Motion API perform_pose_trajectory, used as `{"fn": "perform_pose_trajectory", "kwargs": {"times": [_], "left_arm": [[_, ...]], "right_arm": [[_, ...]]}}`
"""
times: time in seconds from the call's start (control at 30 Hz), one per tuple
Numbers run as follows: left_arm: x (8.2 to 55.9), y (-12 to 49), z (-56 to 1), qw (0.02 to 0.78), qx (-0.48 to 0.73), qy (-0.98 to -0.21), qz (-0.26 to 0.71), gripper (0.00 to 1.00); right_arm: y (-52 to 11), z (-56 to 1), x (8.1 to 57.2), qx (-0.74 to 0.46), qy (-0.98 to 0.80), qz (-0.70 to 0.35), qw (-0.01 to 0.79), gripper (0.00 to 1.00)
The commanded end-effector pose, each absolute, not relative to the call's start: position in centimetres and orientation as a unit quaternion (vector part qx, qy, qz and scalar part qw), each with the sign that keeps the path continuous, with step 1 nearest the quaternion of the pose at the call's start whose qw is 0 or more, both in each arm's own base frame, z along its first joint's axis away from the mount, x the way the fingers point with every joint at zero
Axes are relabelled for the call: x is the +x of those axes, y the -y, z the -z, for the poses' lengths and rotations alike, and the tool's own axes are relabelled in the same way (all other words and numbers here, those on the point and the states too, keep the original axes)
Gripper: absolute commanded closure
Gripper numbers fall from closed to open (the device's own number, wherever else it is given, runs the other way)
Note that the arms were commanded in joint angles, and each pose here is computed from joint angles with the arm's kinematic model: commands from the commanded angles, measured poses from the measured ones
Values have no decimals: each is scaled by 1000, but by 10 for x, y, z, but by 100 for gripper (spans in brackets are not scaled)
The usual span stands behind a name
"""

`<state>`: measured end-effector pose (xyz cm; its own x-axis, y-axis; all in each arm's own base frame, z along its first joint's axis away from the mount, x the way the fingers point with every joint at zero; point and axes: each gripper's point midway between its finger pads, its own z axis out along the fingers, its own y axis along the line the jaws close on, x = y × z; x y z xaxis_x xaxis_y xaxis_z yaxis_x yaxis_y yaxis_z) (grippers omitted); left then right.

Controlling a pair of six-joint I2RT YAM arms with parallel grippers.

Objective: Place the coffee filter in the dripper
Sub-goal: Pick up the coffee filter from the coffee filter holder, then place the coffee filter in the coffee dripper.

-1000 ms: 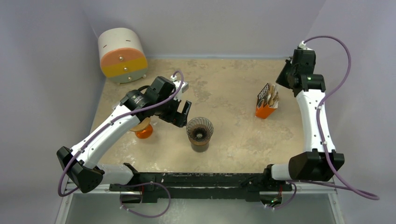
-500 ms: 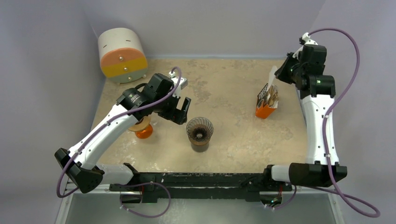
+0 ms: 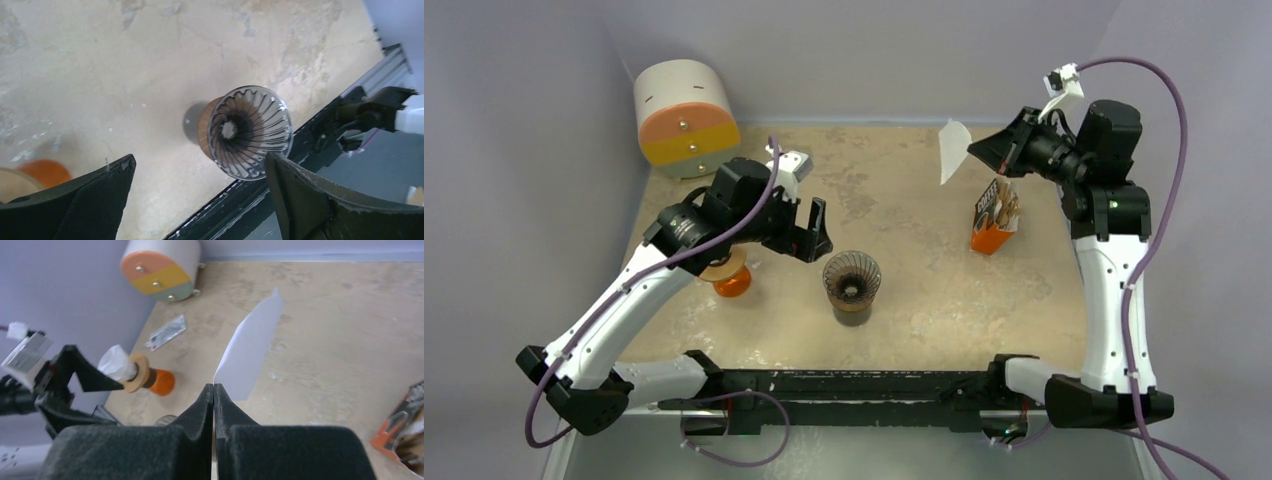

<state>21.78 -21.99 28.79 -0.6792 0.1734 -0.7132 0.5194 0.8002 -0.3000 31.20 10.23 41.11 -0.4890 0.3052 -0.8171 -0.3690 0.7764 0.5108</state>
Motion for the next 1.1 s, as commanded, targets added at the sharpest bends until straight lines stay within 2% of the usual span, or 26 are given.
{"fn": "perform_pose_trajectory", "kwargs": {"times": [0.0,0.4,1.07], "left_arm": [[209,242,-317,374,178,-845,337,0],[185,268,-369,399,160,-759,490,1],[153,273,-435,413,104,-592,684,1]], "right_arm": [[-141,-448,282,-107,-729,-433,519,100],[-217,-490,222,-217,-631,-566,485,100],[-237,-541,145,-286,-505,-670,464,100]]}}
